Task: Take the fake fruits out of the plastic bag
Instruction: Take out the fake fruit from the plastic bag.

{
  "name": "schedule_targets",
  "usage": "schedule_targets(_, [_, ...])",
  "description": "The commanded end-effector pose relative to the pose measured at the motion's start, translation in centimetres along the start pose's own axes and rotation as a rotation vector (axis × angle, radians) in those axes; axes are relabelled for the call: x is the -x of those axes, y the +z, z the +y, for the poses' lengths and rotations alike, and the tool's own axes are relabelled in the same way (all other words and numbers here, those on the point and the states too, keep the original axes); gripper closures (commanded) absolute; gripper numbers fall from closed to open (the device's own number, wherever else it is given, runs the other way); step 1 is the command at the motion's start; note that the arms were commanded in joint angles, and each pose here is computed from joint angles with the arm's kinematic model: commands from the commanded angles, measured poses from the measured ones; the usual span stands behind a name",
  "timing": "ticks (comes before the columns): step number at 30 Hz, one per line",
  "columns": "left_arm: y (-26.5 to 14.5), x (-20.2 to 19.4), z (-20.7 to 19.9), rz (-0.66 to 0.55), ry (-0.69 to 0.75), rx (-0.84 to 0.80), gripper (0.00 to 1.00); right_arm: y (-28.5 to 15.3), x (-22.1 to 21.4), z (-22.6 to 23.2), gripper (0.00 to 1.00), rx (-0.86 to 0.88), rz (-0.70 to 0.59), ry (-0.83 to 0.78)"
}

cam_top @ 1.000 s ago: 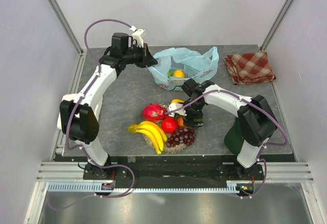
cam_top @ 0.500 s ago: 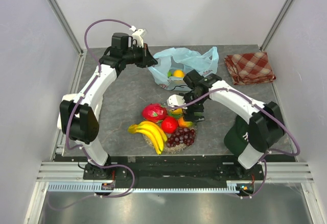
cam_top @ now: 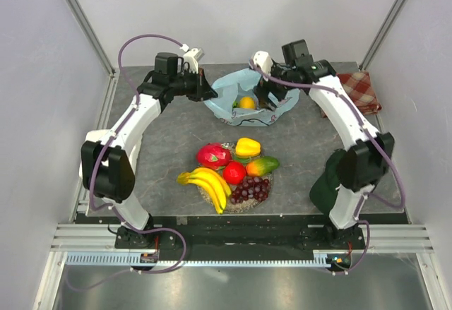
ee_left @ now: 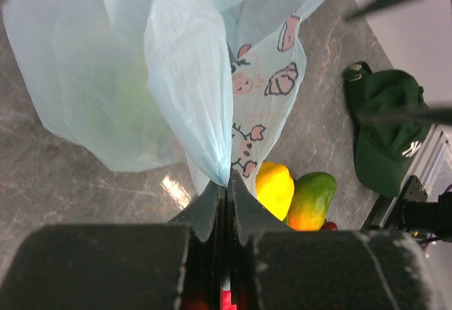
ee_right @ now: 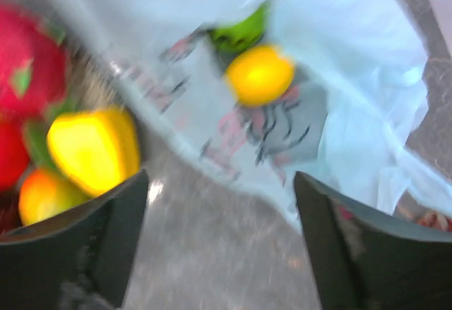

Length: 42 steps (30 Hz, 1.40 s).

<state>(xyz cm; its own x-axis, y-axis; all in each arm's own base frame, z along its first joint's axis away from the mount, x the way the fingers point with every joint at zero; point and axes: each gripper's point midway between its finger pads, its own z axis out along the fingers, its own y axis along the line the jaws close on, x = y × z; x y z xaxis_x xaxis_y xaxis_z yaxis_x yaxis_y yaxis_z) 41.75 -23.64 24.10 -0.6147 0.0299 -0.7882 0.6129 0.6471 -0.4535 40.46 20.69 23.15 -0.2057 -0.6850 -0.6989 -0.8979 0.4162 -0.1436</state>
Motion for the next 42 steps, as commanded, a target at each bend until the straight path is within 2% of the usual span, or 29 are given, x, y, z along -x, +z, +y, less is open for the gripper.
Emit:
schedule_targets(1, [-1.7,0.0,-1.6,-0.017,0.033,-0.016,0.98,6.1,2.8,-3.2,0.17,-0.017,-0.124,0.225])
schedule_targets(2, [-1.6,-0.2,-1.5,-0.011,0.042,-0.008,0.98,8.3,1.9,-3.5,0.27,0.003,-0.111,0.256])
schedule_targets(4, [-1.5,-0.6,-1.1,0.006,0.044,0.001,0.98,10.0,2.8,-4.7,0.41,-0.003,-0.147,0.294])
schedule_targets(5, [-1.5,-0.8,-0.9,0.011,0.044,0.009,0.98,12.2,1.5,-4.9,0.53,0.013,-0.115,0.320])
schedule_targets(6, [-1.4,-0.9,-0.7,0.017,0.041,0.018,0.98,12.7,1.6,-5.5,0.55,-0.004,-0.114,0.320])
schedule_targets(8, [-1.3,-1.4,-0.3,0.031,0.028,0.035,0.98,14.3,0.3,-5.7,0.51,-0.017,-0.075,0.309])
schedule_targets(9, [-1.2,-1.7,-0.1,0.039,0.023,0.037,0.98,14.7,-0.3,-5.8,0.46,-0.031,-0.061,0.304])
schedule_targets(10, [-1.1,-2.0,0.1,0.043,0.018,0.041,0.98,14.9,-0.5,-5.8,0.34,-0.035,-0.060,0.296])
schedule_targets(11, [-0.8,-2.3,0.3,0.050,0.011,0.045,0.98,15.0,-0.6,-5.9,0.30,-0.041,-0.060,0.289])
schedule_targets(13, [-0.7,-2.7,0.7,0.054,0.004,0.054,0.98,15.6,-1.3,-6.3,0.24,-0.062,-0.054,0.286])
schedule_targets(15, [-0.6,-2.8,0.7,0.058,-0.001,0.055,0.98,15.8,-1.2,-6.7,0.23,-0.074,-0.056,0.303])
schedule_targets(16, [-0.5,-2.9,0.7,0.061,-0.011,0.051,0.98,16.2,-1.4,-6.6,0.17,-0.070,-0.054,0.311])
schedule_targets(17, [-0.4,-3.1,0.7,0.066,-0.020,0.047,0.98,16.5,-1.3,-6.4,0.02,-0.062,-0.056,0.322])
schedule_targets(28, [0.2,-3.4,0.8,0.077,-0.037,0.032,0.98,20.6,-4.4,-6.1,0.02,-0.066,0.017,0.388])
schedule_targets(34, [0.2,-3.1,0.9,0.071,-0.030,0.039,0.98,20.6,-5.5,-5.8,0.02,-0.080,0.050,0.402])
schedule_targets(37, [0.2,-2.9,1.0,0.068,-0.025,0.040,0.98,20.2,-5.0,-6.0,0.09,-0.089,0.037,0.389])
schedule_targets(42, [0.1,-2.7,0.9,0.063,-0.020,0.042,0.98,17.1,-1.1,-7.2,0.25,-0.132,-0.050,0.343])
